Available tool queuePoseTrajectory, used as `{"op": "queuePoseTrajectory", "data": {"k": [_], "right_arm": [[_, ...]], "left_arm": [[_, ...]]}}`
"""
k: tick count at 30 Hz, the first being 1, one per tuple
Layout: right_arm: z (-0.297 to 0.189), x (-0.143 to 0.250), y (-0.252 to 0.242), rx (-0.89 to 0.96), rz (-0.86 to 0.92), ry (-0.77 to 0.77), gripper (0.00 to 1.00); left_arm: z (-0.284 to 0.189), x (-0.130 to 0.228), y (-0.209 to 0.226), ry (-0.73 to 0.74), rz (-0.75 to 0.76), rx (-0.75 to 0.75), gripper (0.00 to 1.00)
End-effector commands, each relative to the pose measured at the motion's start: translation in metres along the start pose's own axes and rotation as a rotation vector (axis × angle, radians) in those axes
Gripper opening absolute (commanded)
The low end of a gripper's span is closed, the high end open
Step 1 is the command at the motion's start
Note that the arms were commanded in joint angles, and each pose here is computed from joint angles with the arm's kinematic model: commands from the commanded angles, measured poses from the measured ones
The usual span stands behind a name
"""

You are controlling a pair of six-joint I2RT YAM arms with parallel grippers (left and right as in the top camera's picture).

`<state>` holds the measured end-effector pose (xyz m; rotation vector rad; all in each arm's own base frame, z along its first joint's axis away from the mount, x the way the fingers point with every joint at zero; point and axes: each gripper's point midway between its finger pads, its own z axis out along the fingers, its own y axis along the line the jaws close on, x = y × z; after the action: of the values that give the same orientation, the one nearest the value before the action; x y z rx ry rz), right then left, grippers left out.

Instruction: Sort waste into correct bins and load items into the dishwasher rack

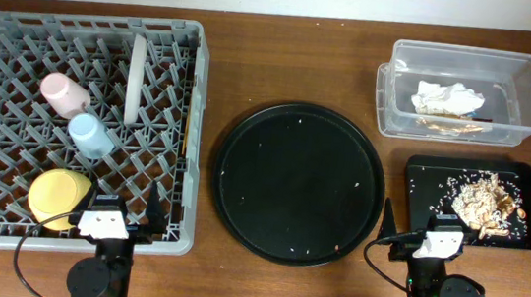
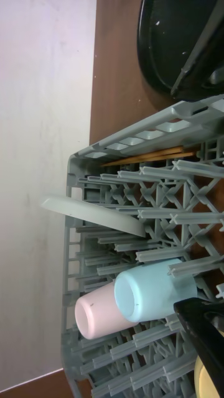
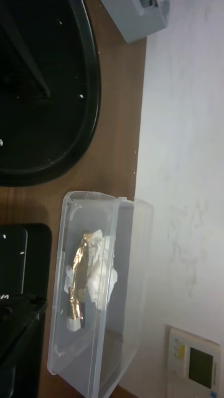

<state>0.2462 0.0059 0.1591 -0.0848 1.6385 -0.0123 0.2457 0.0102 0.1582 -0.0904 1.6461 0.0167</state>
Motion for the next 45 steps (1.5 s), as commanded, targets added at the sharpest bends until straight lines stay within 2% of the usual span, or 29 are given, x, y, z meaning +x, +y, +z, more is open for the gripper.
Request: {"op": "queuePoseTrajectory", "data": {"k": [1, 13, 23, 45], "right_arm": [[-0.0001, 0.0022, -0.0005, 0.007, -0.007, 0.004, 0.99], [-0.0001, 0.0022, -0.0005, 0.007, -0.007, 0.004, 0.99], [-0.0001, 0.0022, -0.0005, 0.007, -0.007, 0.004, 0.99], [-0.0001, 0.0023, -0.0005, 0.007, -0.007, 0.004, 0.99]], "left_arm": [[-0.0001, 0.0000, 0.0030, -0.007, -0.014, -0.015, 0.99], [-0.0001, 0.0000, 0.0031, -0.007, -0.014, -0.016, 0.99], [-0.0001, 0.0012, 0.0003, -0.001, 0.238, 0.000, 0.99], [-0.0001, 0.0011, -0.0009, -0.002, 0.239, 0.008, 0.99]]}}
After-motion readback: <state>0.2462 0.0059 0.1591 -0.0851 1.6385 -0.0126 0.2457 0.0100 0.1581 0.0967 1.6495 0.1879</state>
